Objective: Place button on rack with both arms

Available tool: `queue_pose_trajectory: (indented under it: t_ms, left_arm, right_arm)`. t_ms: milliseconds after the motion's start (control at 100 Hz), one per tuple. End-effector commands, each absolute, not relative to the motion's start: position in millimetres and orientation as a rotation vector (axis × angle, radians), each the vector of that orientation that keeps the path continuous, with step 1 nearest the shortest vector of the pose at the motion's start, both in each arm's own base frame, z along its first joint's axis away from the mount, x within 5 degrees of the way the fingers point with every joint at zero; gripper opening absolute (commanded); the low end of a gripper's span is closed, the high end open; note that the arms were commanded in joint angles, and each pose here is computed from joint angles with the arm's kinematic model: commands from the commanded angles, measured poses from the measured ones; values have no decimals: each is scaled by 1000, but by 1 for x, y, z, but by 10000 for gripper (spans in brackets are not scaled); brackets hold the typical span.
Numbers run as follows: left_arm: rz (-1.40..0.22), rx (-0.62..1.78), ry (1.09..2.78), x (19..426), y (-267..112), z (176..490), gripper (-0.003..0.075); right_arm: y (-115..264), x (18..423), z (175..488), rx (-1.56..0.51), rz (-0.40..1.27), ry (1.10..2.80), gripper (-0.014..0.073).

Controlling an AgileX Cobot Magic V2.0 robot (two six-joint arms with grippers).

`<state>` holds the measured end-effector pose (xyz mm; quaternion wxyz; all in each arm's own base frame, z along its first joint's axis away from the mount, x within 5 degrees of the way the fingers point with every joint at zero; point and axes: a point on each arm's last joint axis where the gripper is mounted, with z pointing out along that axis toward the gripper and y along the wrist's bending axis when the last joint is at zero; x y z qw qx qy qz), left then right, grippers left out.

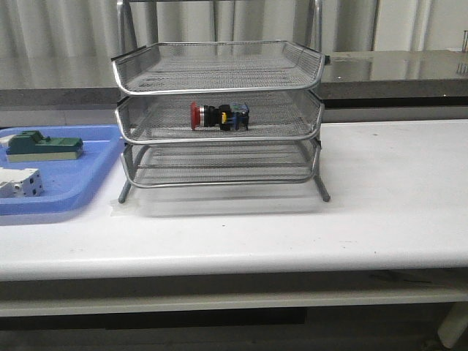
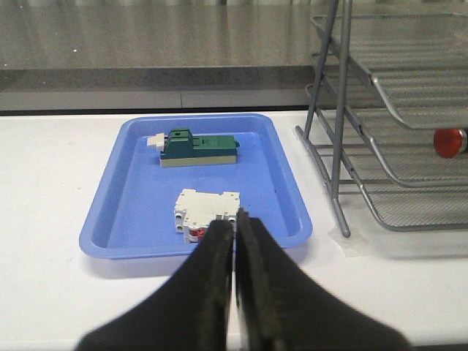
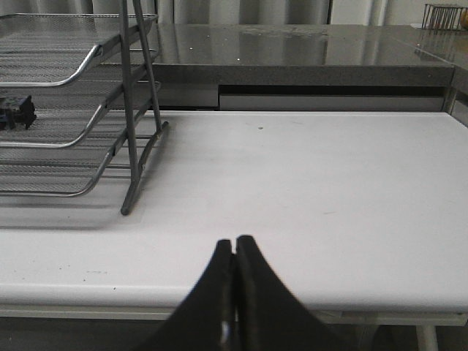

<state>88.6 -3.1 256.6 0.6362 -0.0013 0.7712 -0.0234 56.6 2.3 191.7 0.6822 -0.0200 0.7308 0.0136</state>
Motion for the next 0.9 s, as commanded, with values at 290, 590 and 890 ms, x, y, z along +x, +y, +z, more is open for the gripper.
queue_pose_trajectory:
  t_ms: [290,590,890]
  left_arm:
    - [-73,-70,1551,68,0,226,4]
    - [-53,-44,1491,57,0,202,4]
    - [-74,-62,1479,55,0,200,4]
  right_arm:
    - [3,54,206,-47,30,1517,-59]
    - [3,54,206,-47,30,1517,-59]
    - [3,54,206,-47,30,1517,-59]
